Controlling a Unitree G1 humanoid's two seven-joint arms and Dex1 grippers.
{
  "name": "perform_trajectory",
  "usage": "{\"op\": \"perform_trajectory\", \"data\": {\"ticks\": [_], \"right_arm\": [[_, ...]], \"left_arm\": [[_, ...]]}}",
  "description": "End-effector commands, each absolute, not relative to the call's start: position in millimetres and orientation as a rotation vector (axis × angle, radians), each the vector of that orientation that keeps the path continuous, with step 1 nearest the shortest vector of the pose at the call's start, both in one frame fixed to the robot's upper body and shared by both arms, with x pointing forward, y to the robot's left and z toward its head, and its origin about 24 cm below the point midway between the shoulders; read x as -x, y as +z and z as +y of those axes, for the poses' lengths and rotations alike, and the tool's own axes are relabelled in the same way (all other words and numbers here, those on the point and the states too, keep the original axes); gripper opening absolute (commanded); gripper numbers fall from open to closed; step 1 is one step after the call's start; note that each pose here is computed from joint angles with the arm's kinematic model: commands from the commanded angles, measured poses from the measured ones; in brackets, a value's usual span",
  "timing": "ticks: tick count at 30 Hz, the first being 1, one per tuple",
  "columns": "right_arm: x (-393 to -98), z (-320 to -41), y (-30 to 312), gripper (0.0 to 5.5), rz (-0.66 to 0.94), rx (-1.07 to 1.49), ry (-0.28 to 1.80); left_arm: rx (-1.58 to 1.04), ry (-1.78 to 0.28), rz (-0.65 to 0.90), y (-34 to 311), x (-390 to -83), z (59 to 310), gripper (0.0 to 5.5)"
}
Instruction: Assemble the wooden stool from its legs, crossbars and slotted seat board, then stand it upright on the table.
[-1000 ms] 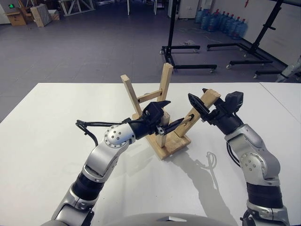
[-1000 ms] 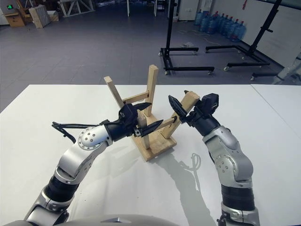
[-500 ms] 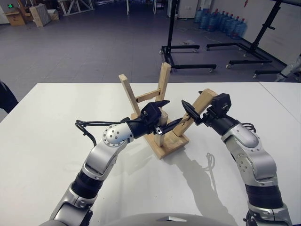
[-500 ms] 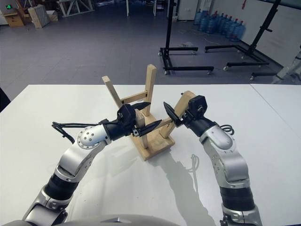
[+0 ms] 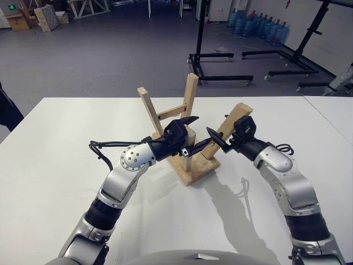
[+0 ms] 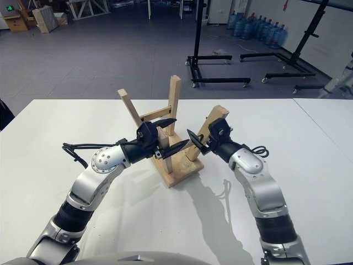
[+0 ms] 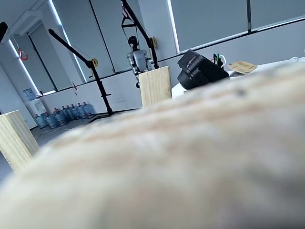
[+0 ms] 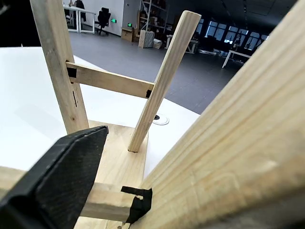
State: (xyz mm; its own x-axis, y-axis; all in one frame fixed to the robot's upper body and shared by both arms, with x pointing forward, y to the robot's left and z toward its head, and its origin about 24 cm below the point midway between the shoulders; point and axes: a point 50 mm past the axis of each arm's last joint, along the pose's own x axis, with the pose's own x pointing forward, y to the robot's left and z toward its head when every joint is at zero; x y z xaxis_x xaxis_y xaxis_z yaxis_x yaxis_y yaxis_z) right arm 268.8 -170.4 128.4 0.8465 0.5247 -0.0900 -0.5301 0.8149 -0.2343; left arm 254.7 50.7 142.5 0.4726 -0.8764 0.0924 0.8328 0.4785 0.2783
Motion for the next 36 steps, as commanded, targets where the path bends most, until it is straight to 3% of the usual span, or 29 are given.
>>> {"op": "perform_trajectory", "data": {"ticks": [1, 10, 17, 23, 26, 30, 36], "right_arm": [[-235.6, -119.0, 76.5, 4.07, 0.355, 0.453, 1.104], [-238.3, -120.8, 78.2, 4.07, 0.321, 0.509, 1.098], [-255.4, -122.6, 128.3, 4.07, 0.002, 0.233, 0.961], [-257.1, -145.4, 149.3, 4.07, -0.096, 0.069, 0.869], [-251.4, -153.3, 153.1, 4.07, -0.107, -0.002, 0.88], [-235.2, -168.5, 132.4, 4.07, -0.02, -0.04, 0.878], [-223.2, -154.7, 130.5, 4.07, -0.008, -0.029, 1.044]], "left_arm": [[-0.263, -1.096, -0.083, 122.5, -262.8, 34.4, 3.67], [-0.257, -1.083, -0.086, 120.4, -263.9, 35.6, 3.67], [-0.256, -1.045, -0.091, 119.3, -266.2, 46.5, 3.67], [-0.262, -0.972, -0.083, 119.4, -269.1, 65.8, 3.67], [-0.266, -0.938, -0.08, 120.2, -269.6, 75.2, 3.67], [-0.274, -0.903, -0.061, 119.7, -269.2, 85.0, 3.67], [-0.284, -0.851, -0.042, 120.4, -271.8, 103.2, 3.67]]}}
